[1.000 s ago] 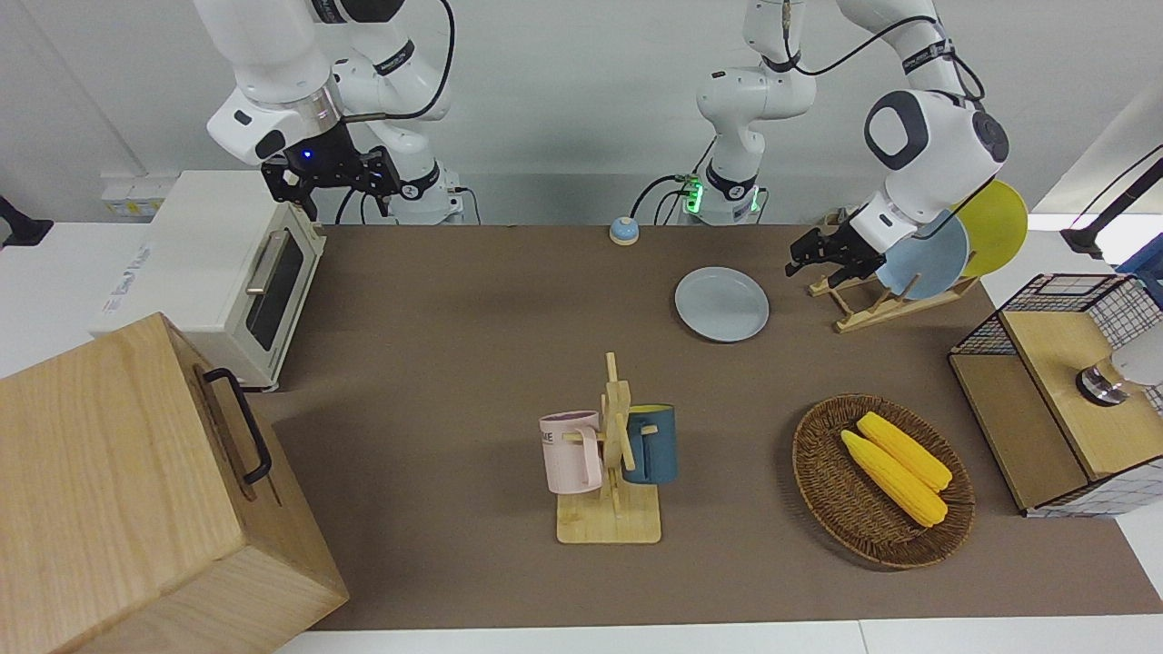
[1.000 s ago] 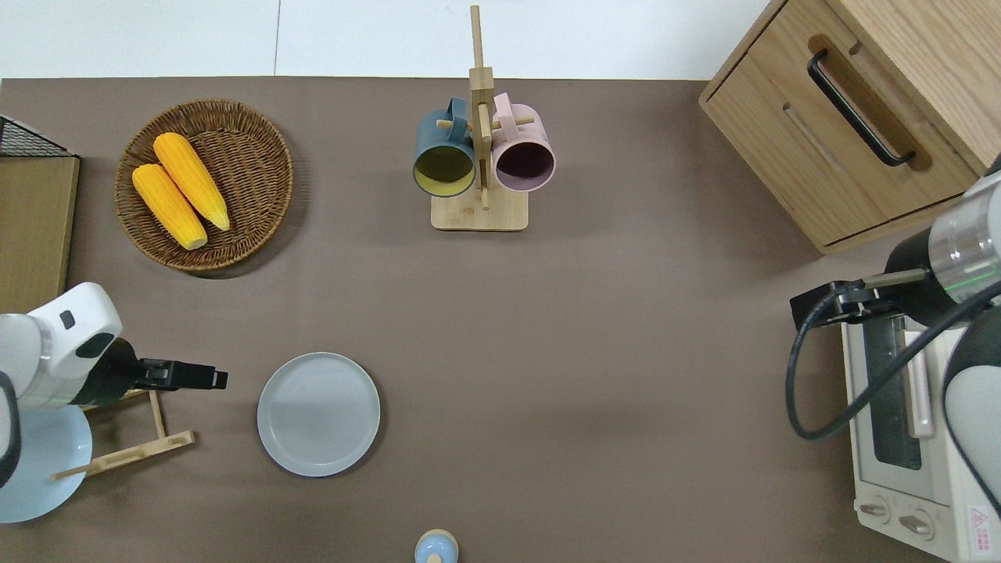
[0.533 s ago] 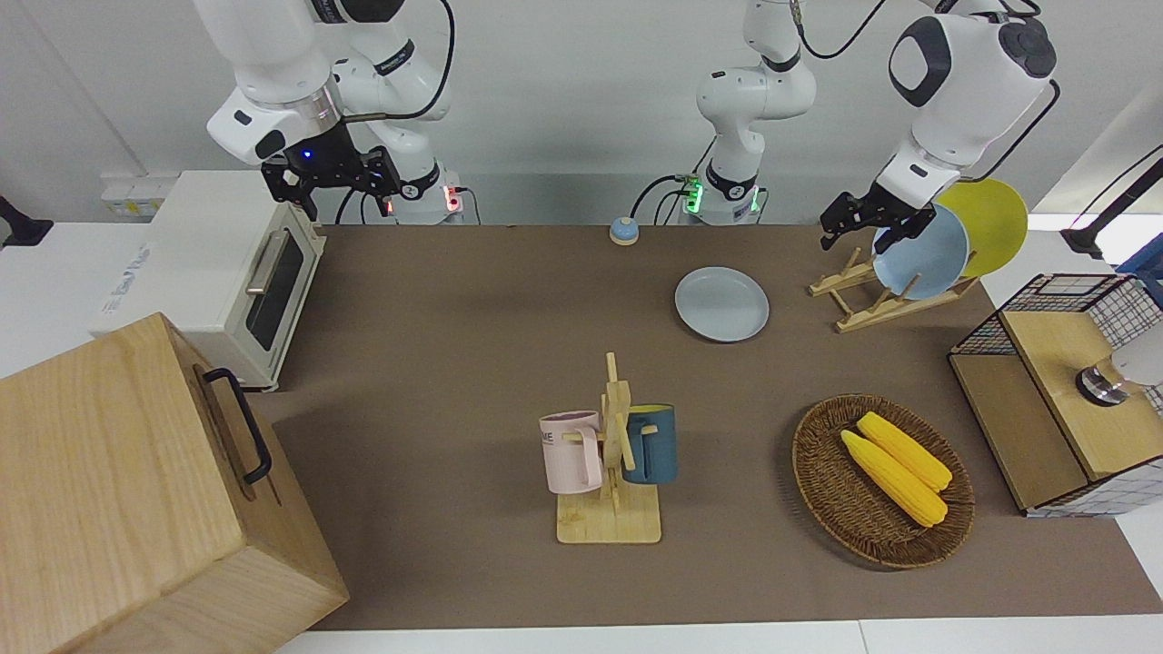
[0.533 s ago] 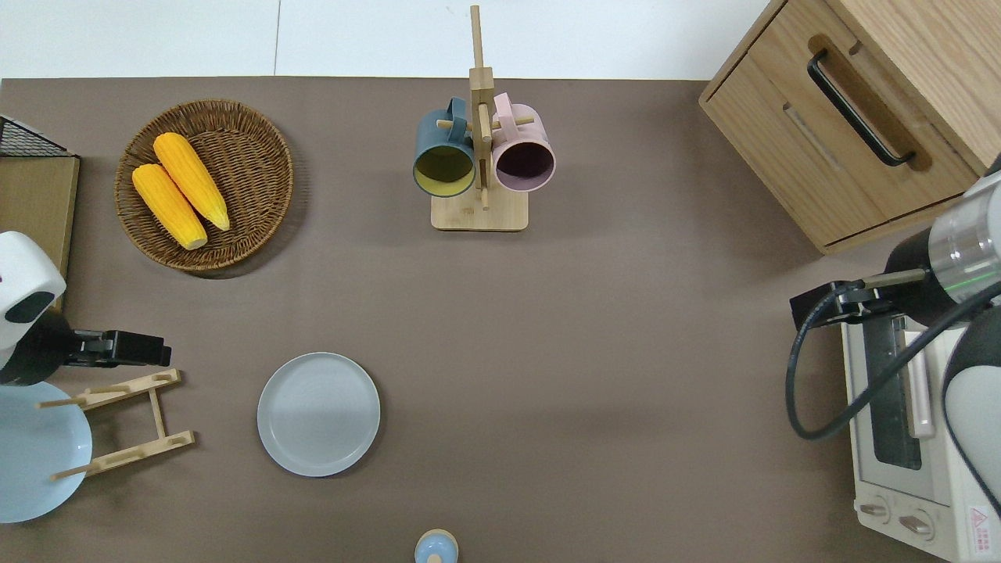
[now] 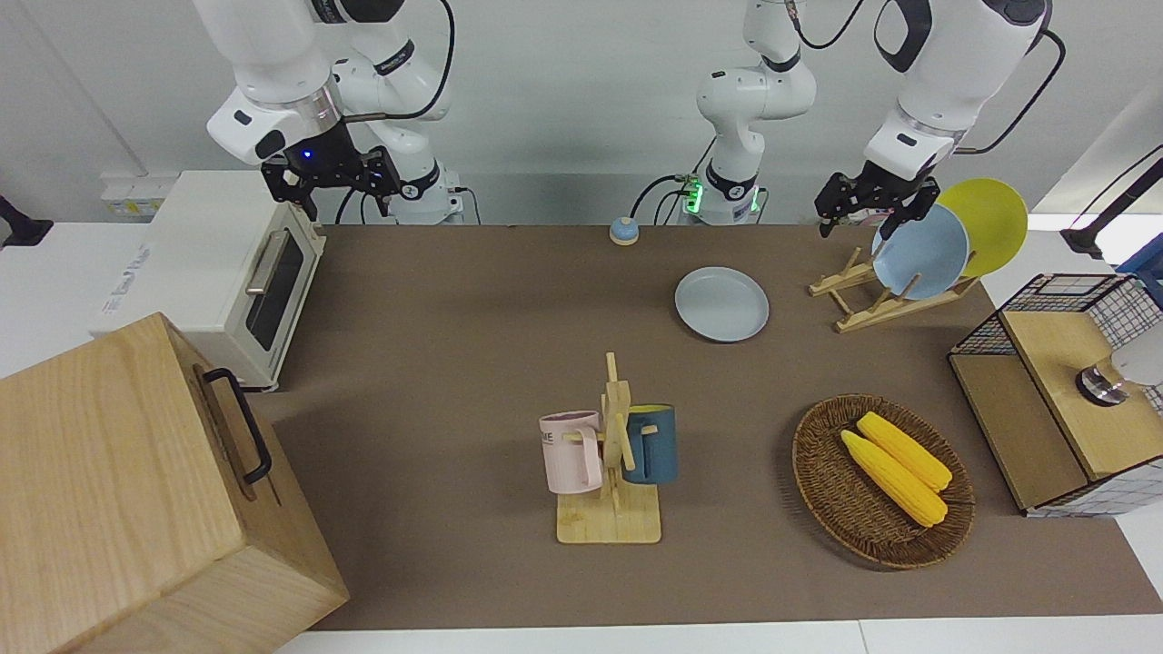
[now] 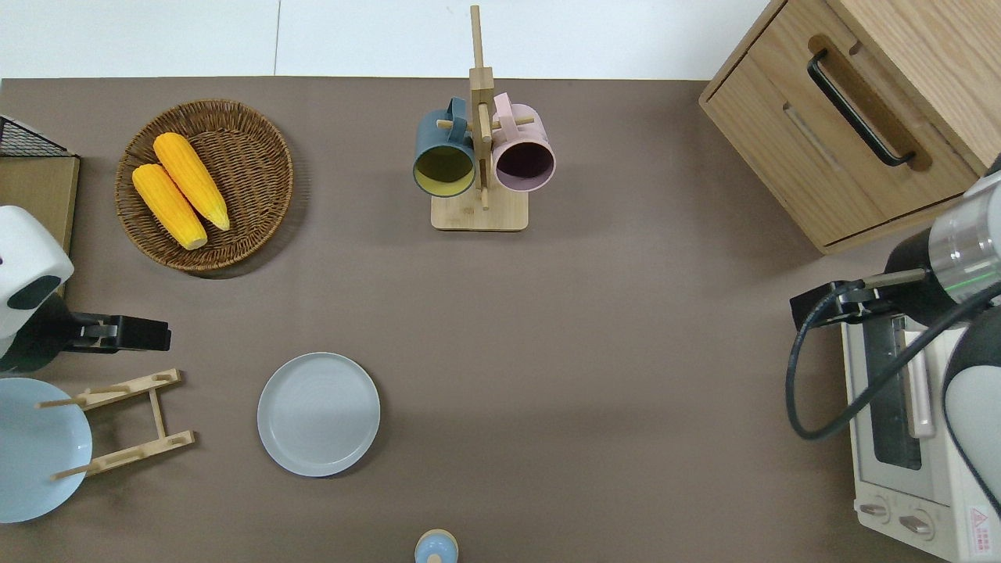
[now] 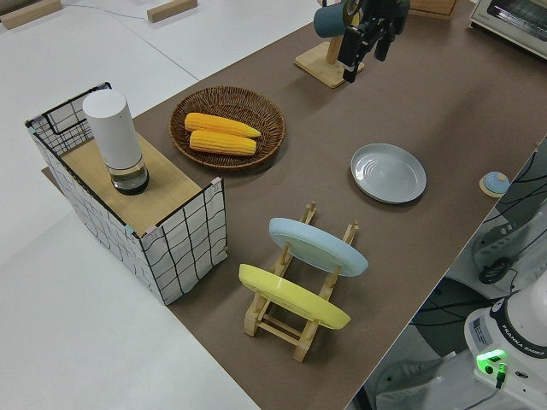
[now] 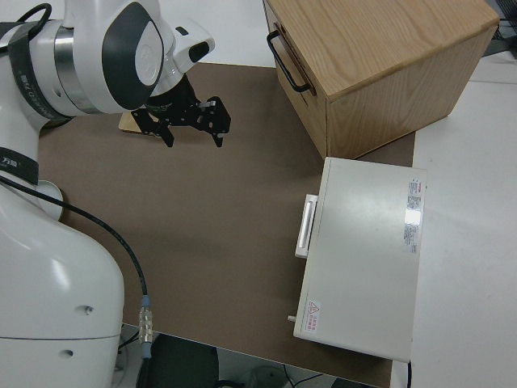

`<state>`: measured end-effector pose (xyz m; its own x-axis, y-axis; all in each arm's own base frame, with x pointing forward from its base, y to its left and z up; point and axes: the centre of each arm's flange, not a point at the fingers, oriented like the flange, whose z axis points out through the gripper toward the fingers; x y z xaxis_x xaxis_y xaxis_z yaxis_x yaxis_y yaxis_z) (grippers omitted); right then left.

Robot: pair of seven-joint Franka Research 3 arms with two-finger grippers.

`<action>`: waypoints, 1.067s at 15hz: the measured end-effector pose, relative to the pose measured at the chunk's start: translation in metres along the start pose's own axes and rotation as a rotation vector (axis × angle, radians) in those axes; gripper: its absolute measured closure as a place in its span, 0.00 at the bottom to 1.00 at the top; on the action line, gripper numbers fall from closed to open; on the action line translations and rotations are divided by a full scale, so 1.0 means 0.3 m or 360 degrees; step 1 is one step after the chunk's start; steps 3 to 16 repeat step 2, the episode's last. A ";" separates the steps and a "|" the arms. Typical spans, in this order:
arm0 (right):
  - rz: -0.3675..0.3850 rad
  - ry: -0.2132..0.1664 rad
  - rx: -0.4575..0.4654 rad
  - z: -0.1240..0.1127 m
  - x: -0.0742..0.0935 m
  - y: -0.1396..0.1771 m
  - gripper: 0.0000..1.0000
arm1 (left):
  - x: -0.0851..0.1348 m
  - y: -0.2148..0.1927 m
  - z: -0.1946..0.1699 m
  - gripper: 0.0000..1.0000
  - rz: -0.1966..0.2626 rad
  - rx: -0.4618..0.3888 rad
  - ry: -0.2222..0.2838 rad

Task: Pick gray plate from low plate rack and place it on table with left arm
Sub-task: 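Open the left gripper and withdraw it toward the rack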

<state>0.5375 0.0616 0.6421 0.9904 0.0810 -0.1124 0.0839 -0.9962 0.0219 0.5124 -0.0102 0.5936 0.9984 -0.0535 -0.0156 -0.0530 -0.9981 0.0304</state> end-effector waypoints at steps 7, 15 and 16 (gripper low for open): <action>0.0000 0.0000 0.0000 0.000 0.000 0.000 0.01 | 0.001 0.001 -0.015 0.00 -0.0033 0.0000 0.0011; 0.0000 0.0000 0.0000 0.000 0.000 0.000 0.01 | 0.001 0.001 -0.015 0.00 -0.0033 0.0000 0.0011; 0.0000 0.0000 0.0000 0.000 0.000 0.000 0.01 | 0.001 0.001 -0.015 0.00 -0.0033 0.0000 0.0011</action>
